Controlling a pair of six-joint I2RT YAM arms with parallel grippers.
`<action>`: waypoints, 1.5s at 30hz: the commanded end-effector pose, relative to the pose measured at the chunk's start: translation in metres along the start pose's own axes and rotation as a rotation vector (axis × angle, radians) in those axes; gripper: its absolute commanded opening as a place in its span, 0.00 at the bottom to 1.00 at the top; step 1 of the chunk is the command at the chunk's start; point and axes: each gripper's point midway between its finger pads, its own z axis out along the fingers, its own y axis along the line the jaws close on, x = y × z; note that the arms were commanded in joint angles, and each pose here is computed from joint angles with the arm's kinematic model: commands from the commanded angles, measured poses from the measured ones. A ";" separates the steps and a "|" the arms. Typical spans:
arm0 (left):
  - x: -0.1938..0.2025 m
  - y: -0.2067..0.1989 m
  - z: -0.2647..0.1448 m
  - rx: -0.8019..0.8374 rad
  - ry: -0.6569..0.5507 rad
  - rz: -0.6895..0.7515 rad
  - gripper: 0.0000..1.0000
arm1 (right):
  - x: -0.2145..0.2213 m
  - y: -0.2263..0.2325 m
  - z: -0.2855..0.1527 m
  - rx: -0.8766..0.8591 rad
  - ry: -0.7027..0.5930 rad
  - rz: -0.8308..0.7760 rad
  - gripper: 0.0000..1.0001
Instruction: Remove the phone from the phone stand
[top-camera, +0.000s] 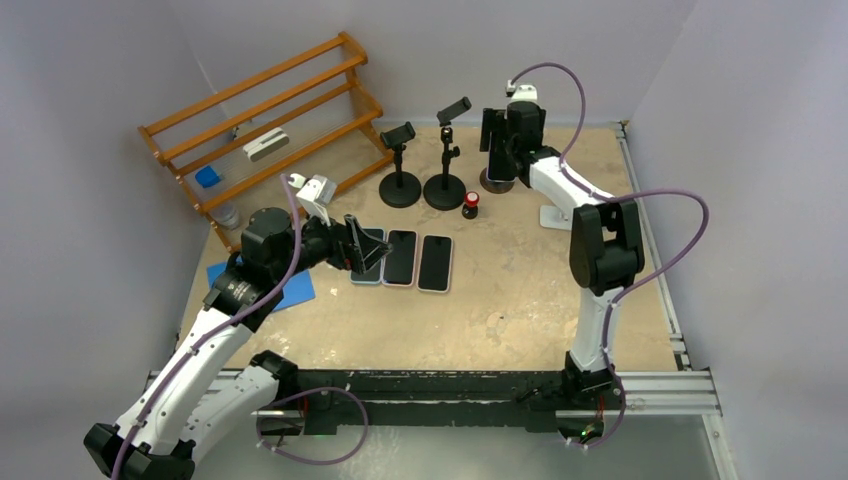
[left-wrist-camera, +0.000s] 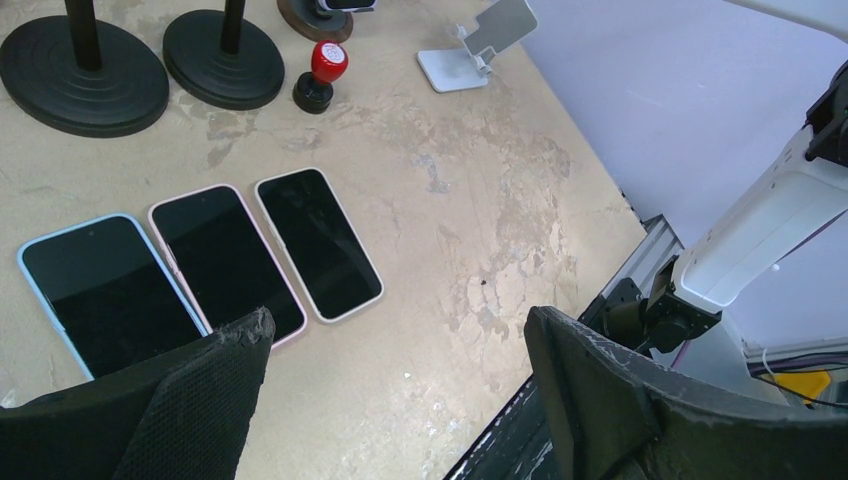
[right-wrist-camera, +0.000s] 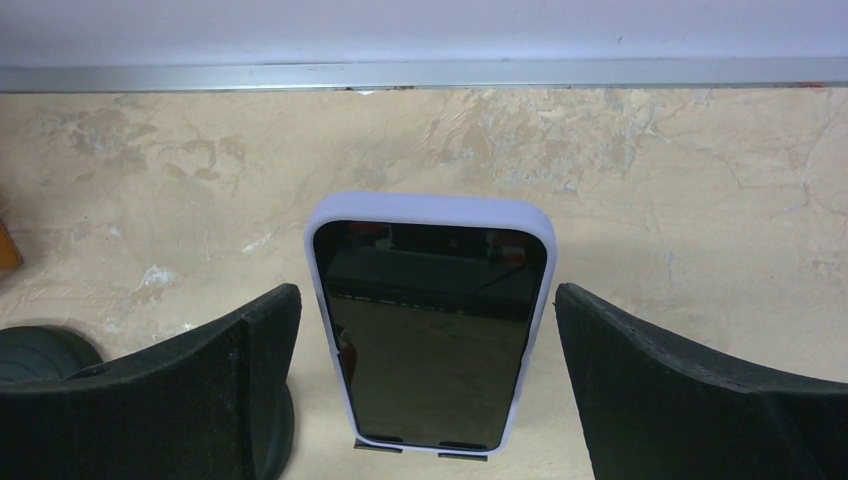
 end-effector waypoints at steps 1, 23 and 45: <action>-0.011 -0.009 0.000 0.037 -0.038 0.033 0.94 | -0.026 0.003 -0.003 -0.019 -0.059 0.028 0.99; -0.009 -0.007 0.002 0.035 -0.029 0.028 0.94 | -0.005 0.006 0.009 -0.020 -0.016 0.045 0.93; -0.008 -0.008 0.003 0.040 -0.024 0.024 0.94 | -0.012 0.005 0.002 -0.023 -0.037 0.050 0.66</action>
